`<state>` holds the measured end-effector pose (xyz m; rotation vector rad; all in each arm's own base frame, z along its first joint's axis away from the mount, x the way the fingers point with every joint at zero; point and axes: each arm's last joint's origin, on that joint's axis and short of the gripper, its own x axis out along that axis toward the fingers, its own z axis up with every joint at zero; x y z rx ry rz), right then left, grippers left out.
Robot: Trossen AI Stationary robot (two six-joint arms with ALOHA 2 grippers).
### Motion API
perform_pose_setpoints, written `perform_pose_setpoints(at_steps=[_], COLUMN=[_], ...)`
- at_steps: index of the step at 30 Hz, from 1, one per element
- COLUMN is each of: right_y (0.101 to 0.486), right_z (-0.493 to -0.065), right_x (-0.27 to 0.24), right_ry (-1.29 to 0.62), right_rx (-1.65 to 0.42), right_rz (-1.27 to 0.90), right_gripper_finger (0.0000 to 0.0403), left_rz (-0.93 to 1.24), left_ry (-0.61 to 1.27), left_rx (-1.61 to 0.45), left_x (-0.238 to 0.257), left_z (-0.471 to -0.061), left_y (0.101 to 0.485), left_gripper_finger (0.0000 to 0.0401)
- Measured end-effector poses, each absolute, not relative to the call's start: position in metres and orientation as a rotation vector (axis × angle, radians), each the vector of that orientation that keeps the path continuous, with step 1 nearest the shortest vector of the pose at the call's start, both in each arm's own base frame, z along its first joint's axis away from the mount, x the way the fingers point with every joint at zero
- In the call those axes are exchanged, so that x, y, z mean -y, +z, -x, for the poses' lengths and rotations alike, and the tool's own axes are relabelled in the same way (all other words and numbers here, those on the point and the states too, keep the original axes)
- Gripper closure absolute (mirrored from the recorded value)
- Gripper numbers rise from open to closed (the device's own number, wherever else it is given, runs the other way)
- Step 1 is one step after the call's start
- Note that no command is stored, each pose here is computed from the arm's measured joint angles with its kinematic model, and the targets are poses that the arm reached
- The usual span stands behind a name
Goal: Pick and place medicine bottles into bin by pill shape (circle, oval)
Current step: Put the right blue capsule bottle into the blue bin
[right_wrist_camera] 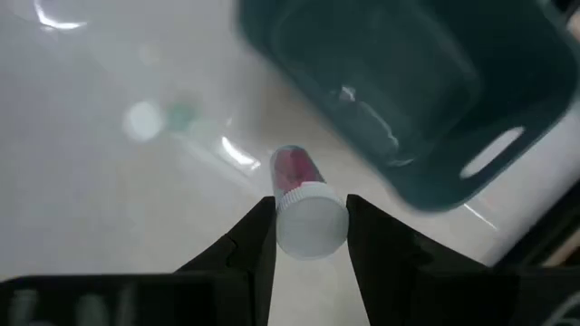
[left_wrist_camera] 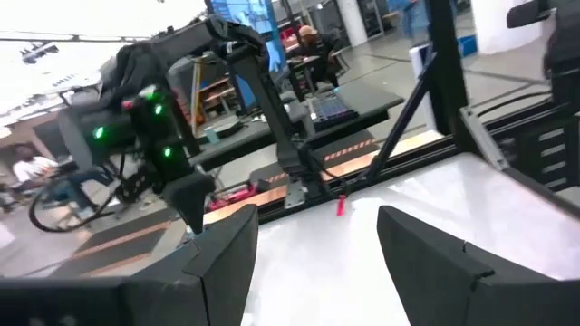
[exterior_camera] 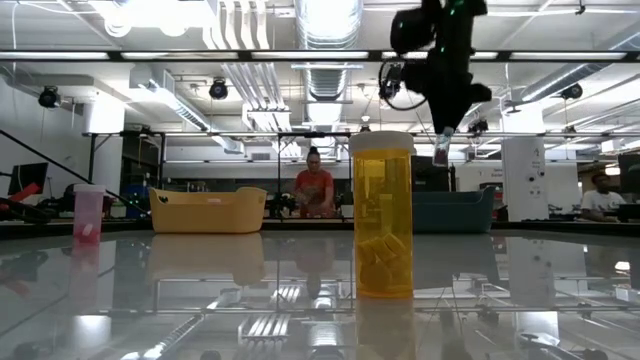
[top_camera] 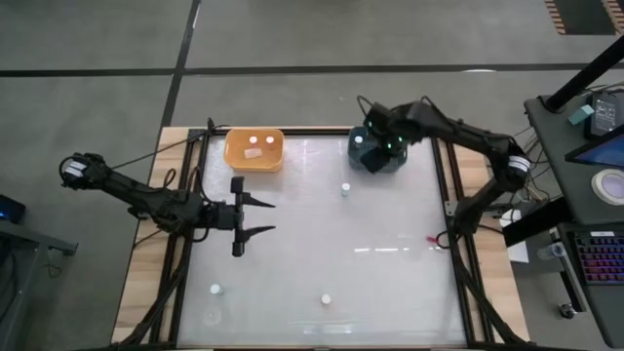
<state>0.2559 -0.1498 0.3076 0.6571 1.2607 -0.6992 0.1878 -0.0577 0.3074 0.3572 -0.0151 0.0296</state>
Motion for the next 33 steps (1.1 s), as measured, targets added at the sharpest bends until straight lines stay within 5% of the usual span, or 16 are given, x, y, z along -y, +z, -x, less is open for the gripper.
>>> perform_pose_setpoints(at_steps=[16,33], right_y=[0.258,0.244], right_z=[-0.289,-0.293], right_x=[0.250,0.264], right_ry=[-0.657,-0.657], right_rx=[-1.431,-1.402], right_rz=[-0.486,-0.465], right_gripper_finger=[0.0291,0.0291], left_rz=[-0.394,-0.390], left_ry=[0.121,0.120], left_rx=[-0.005,-0.007], left_x=[0.041,0.041], left_z=[-0.192,-0.193], left_y=[0.307,0.307], left_gripper_finger=[0.0189,0.0189])
